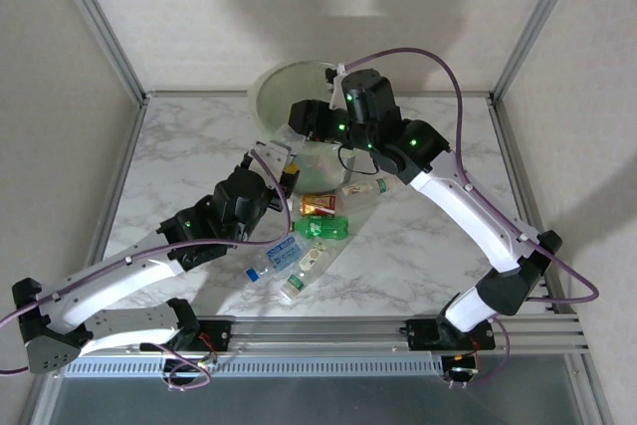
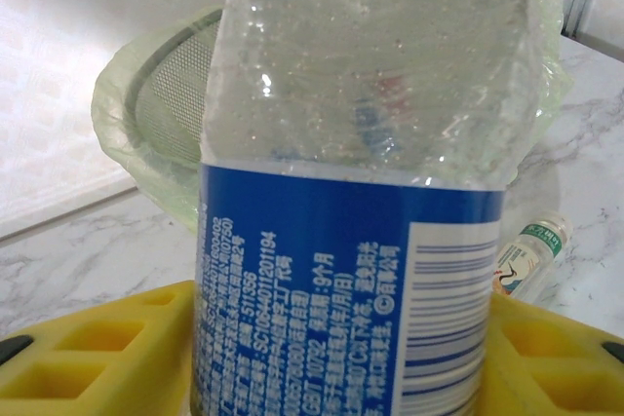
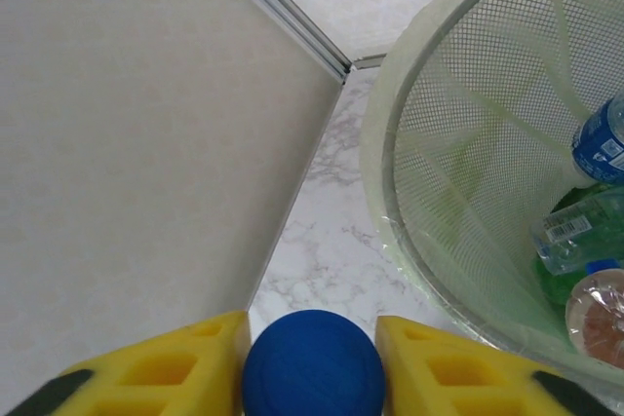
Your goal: Put the plastic bottles in the bin
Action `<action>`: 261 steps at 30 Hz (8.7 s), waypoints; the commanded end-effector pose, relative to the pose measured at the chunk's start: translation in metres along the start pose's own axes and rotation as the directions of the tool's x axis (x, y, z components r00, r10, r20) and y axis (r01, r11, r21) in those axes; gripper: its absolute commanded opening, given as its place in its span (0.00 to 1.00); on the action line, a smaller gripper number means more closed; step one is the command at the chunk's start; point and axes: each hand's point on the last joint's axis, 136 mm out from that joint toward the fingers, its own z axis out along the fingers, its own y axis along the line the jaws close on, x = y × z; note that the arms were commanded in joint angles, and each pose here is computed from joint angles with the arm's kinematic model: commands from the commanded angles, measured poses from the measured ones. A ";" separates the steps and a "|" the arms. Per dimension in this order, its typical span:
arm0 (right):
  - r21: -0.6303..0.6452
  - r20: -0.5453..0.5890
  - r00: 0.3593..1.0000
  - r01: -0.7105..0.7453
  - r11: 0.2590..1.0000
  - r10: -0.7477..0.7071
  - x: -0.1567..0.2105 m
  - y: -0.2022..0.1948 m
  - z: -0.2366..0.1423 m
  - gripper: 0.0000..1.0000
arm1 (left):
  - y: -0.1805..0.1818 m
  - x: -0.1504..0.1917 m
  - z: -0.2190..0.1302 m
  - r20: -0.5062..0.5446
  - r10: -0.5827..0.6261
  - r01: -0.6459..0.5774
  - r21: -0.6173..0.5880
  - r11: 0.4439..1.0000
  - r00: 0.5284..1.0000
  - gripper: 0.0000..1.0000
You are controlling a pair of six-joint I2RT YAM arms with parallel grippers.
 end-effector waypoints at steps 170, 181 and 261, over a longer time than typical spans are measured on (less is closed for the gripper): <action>0.504 0.378 0.859 -0.503 0.702 0.344 0.050 -0.327 -0.088 0.24 | 0.047 0.026 -0.005 -0.112 -0.704 0.712 0.156 0.685 0.702 0.86; 0.138 0.334 0.939 -0.130 0.982 0.077 -0.002 -0.163 -0.111 0.23 | 0.003 -0.018 -0.014 -0.179 -0.699 0.691 0.445 0.570 0.693 0.98; -0.274 0.250 0.948 -0.126 0.953 0.197 -0.043 -0.026 -0.065 0.33 | -0.048 -0.064 -0.021 -0.238 -0.682 0.621 0.678 0.393 0.692 0.55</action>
